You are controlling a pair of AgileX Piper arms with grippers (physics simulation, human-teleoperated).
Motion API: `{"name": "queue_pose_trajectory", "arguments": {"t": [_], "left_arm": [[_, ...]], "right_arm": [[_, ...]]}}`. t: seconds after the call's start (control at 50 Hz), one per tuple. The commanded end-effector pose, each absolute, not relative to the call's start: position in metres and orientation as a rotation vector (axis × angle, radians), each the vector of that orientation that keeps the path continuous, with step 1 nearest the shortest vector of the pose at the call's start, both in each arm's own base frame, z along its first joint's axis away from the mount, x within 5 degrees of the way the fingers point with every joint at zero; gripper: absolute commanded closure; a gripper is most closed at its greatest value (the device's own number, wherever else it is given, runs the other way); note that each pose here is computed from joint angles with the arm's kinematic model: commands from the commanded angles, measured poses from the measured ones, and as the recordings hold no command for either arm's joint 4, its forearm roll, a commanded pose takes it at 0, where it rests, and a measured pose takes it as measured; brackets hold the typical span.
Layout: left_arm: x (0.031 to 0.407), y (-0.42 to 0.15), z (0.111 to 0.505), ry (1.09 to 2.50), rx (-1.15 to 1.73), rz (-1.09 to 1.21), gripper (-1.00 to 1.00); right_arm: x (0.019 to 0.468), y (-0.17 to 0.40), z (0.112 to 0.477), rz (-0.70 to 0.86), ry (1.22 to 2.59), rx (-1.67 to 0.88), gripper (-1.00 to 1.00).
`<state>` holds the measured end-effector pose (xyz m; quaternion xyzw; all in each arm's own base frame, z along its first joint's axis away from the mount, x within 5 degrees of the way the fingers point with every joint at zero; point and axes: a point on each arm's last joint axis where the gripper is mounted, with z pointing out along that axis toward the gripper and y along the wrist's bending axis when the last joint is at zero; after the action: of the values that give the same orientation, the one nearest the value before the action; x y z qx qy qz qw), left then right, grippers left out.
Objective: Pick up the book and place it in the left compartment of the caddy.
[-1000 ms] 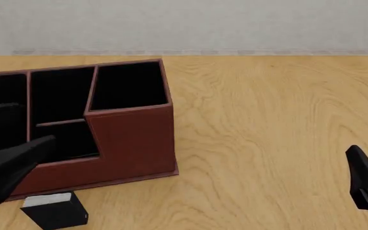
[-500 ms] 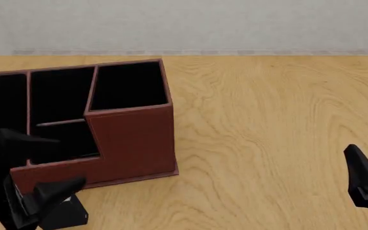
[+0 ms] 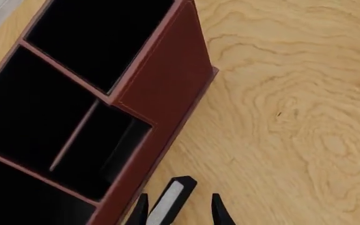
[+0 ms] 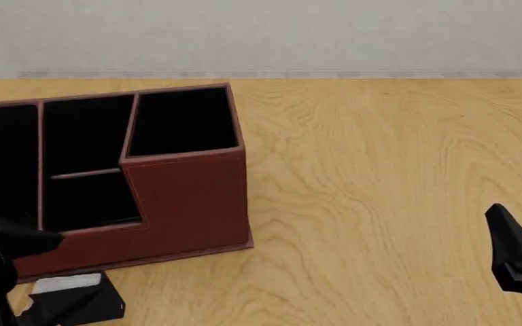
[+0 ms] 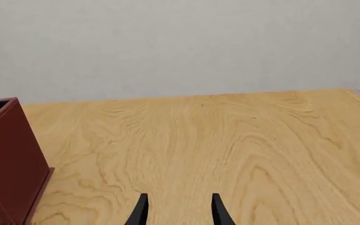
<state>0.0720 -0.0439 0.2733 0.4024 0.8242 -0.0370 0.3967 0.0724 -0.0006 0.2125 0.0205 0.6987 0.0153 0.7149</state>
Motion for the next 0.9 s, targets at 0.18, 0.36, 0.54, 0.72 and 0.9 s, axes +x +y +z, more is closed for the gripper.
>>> {"name": "queue_pose_trajectory", "arguments": {"t": [0.18, 0.36, 0.54, 0.72, 0.9], "left_arm": [[0.072, -0.033, 0.261, 2.127, 1.017, 0.016, -1.0], [0.076, -0.033, 0.26, 2.124, 1.018, 0.04, -1.0], [0.082, -0.035, 0.26, 2.126, 1.002, 0.039, -1.0], [0.086, -0.039, 0.252, 2.126, 1.015, 0.014, -1.0], [0.085, -0.038, 0.244, 2.145, 1.008, 0.014, -1.0]], "right_arm": [[0.073, -0.001, 0.213, 0.042, 1.547, 0.06, -1.0], [0.073, -0.001, 0.213, 0.044, 1.546, 0.066, -1.0], [0.072, -0.001, 0.213, 0.046, 1.544, 0.07, -1.0], [0.072, -0.001, 0.213, 0.045, 1.543, 0.071, -1.0], [0.072, -0.001, 0.213, 0.046, 1.541, 0.074, -1.0]]}}
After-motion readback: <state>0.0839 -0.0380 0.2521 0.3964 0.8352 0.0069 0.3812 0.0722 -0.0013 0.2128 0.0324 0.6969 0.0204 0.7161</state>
